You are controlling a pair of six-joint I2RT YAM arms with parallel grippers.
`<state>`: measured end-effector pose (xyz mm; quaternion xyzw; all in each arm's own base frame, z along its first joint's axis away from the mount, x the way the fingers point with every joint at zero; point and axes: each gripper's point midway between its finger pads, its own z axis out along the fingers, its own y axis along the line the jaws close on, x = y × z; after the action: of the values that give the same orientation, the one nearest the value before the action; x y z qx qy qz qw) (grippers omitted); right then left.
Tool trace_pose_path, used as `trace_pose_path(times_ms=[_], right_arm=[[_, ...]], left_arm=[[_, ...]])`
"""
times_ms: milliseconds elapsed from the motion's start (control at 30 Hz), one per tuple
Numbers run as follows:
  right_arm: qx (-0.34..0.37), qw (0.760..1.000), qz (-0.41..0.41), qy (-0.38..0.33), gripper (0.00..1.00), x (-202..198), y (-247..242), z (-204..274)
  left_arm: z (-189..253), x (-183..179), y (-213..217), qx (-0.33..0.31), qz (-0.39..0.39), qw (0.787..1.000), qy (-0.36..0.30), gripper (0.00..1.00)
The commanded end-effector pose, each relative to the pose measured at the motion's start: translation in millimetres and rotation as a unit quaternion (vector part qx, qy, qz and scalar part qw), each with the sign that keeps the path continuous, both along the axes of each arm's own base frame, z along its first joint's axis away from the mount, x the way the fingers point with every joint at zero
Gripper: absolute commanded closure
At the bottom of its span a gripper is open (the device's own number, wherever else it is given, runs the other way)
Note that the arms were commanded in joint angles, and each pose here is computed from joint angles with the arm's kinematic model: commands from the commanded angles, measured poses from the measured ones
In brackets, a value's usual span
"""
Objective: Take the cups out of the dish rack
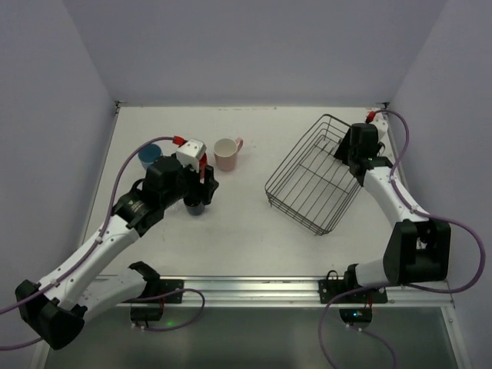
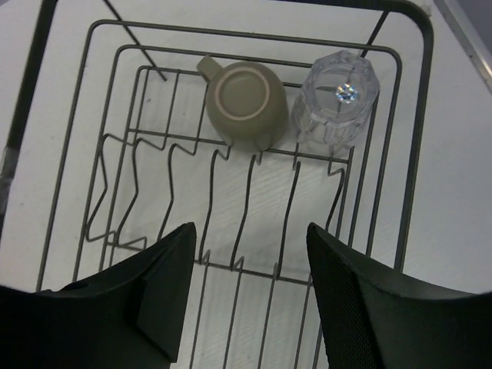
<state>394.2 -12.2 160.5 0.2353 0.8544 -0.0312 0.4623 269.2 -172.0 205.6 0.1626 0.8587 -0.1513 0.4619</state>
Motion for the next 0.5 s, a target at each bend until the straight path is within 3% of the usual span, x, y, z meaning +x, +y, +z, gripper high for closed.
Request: trace_pose_path(times_ms=[0, 200, 467], right_arm=[[-0.039, 0.998, -0.043, -0.004, 0.39, 14, -29, 17], [-0.076, 0.994, -0.074, 0.039, 0.46, 33, -53, 3], [-0.098, 0.987, -0.102, 0.072, 0.43, 43, -85, -7]], left_arm=[[38, -10, -25, -0.081, -0.071, 0.992, -0.068, 0.25], [46, -23, -29, -0.099, -0.103, 0.986, -0.087, 0.25], [52, -39, -39, -0.112, -0.138, 0.979, -0.095, 0.25]])
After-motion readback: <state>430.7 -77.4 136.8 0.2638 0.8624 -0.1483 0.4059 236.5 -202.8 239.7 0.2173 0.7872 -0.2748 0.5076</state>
